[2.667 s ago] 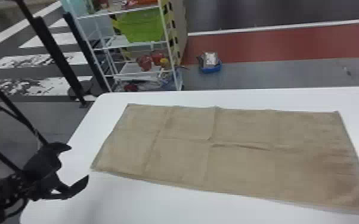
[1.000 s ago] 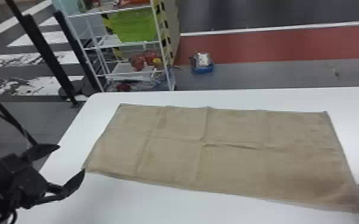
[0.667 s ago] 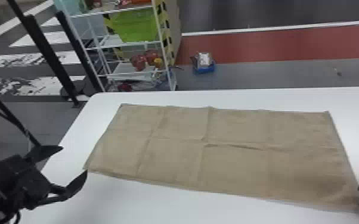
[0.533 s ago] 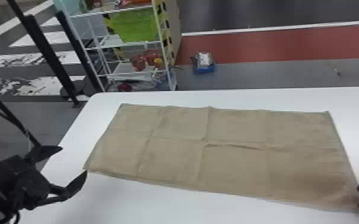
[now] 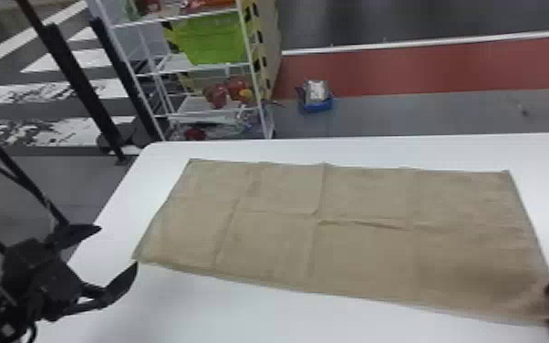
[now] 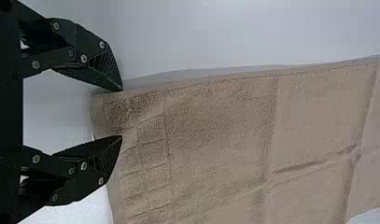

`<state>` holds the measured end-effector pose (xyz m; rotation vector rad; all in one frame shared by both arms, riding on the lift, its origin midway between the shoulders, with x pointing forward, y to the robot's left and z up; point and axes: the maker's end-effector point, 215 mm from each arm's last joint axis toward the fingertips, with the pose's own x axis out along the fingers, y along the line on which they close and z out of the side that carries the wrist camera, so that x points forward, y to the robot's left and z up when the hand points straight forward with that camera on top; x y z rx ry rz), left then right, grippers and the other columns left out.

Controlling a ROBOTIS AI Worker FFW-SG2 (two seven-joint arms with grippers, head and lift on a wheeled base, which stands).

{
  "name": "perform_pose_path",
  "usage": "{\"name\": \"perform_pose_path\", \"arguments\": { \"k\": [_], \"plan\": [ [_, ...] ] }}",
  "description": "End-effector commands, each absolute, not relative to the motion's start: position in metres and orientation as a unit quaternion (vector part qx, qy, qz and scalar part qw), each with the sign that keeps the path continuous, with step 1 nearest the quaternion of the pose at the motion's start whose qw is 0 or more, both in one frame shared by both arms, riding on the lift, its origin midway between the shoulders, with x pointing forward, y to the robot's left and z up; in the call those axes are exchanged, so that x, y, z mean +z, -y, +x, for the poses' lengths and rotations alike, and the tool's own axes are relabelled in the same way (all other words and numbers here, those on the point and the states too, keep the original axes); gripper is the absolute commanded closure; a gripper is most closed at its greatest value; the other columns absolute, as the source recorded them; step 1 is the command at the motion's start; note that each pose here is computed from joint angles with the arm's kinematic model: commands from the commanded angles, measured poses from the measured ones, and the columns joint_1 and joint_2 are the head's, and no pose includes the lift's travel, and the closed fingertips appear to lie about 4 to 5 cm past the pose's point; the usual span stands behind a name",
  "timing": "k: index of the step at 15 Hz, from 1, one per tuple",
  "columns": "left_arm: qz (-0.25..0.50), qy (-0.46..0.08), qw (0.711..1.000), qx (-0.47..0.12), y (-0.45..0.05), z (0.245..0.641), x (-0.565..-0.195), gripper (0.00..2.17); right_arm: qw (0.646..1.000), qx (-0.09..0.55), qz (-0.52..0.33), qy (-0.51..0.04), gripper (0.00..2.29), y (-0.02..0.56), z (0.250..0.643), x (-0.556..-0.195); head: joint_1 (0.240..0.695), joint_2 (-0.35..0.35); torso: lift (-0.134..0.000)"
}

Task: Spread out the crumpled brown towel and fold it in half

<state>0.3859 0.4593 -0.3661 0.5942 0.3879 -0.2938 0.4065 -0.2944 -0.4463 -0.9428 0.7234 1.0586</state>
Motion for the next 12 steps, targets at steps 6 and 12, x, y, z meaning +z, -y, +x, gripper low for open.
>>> {"name": "perform_pose_path", "arguments": {
  "k": [6,12],
  "plan": [
    [0.288,-0.193,0.927,-0.140,-0.464,0.384,-0.370,0.05,0.729,0.476,-0.386,-0.306,1.63,0.294,0.418,-0.431,0.695,0.237,-0.134],
    [0.289,-0.190,0.927,-0.146,-0.458,0.386,-0.370,0.05,0.724,0.483,-0.385,-0.306,1.71,0.307,0.373,-0.420,0.695,0.240,-0.134]
  ]
}}
